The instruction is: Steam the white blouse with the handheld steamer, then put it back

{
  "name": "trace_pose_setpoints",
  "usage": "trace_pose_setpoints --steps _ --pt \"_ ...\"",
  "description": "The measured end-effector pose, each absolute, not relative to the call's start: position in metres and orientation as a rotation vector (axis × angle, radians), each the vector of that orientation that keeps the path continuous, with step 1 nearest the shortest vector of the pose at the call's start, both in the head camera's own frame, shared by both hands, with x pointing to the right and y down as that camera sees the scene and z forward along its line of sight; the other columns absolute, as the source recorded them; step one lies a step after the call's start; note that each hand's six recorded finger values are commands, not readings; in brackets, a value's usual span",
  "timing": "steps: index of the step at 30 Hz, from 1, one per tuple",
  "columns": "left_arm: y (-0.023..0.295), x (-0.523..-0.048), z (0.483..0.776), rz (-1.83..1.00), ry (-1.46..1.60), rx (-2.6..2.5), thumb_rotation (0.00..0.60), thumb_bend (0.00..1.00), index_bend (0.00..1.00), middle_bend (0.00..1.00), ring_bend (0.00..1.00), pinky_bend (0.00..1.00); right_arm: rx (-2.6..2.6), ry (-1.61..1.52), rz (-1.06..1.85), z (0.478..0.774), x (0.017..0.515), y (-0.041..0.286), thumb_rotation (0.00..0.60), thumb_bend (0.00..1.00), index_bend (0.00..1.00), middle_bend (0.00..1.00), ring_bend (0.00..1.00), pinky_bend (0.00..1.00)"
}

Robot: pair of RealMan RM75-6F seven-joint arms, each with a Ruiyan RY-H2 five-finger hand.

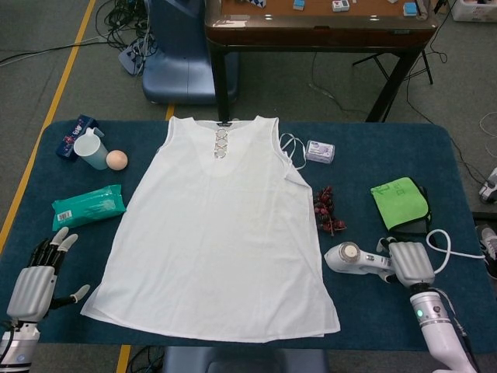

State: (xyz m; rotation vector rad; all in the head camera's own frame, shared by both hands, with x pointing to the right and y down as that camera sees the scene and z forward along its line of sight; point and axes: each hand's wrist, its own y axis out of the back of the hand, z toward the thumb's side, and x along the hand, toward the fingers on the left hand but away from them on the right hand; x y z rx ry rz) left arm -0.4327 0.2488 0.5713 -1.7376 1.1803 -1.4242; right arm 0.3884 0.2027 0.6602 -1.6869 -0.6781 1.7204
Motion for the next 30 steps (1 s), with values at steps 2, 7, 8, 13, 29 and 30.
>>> trace_pose_setpoints --steps 2,7,8,13,29,30 --pt "0.249 -0.434 0.571 -1.427 1.182 -1.735 0.6 0.14 0.08 0.0 0.01 0.0 -1.693 -0.674 1.72 0.662 0.387 0.202 0.6 0.18 0.46 0.43 0.31 0.37" --pt "0.25 -0.434 0.571 -1.429 1.184 -1.734 0.6 0.14 0.08 0.0 0.01 0.0 -1.707 -0.67 1.71 0.665 0.383 0.199 0.6 0.32 0.5 0.44 0.31 0.37" --pt "0.25 -0.434 0.571 -1.43 1.184 -1.733 0.6 0.14 0.08 0.0 0.01 0.0 -1.708 -0.668 1.71 0.666 0.382 0.198 0.6 0.33 0.5 0.44 0.31 0.37" --pt "0.25 -0.434 0.571 -1.431 1.184 -1.731 0.6 0.14 0.08 0.0 0.01 0.0 -1.722 -0.658 1.716 0.671 0.381 0.199 0.6 0.35 0.5 0.44 0.31 0.37" --pt "0.251 -0.433 0.57 -1.438 1.18 -1.726 0.6 0.14 0.08 0.0 0.01 0.0 -1.755 -0.657 1.689 0.68 0.375 0.198 0.6 0.39 0.55 0.5 0.35 0.37" --pt "0.251 -0.433 0.57 -1.439 1.18 -1.725 0.6 0.14 0.08 0.0 0.01 0.0 -1.757 -0.66 1.685 0.68 0.375 0.198 0.6 0.39 0.56 0.51 0.35 0.37"
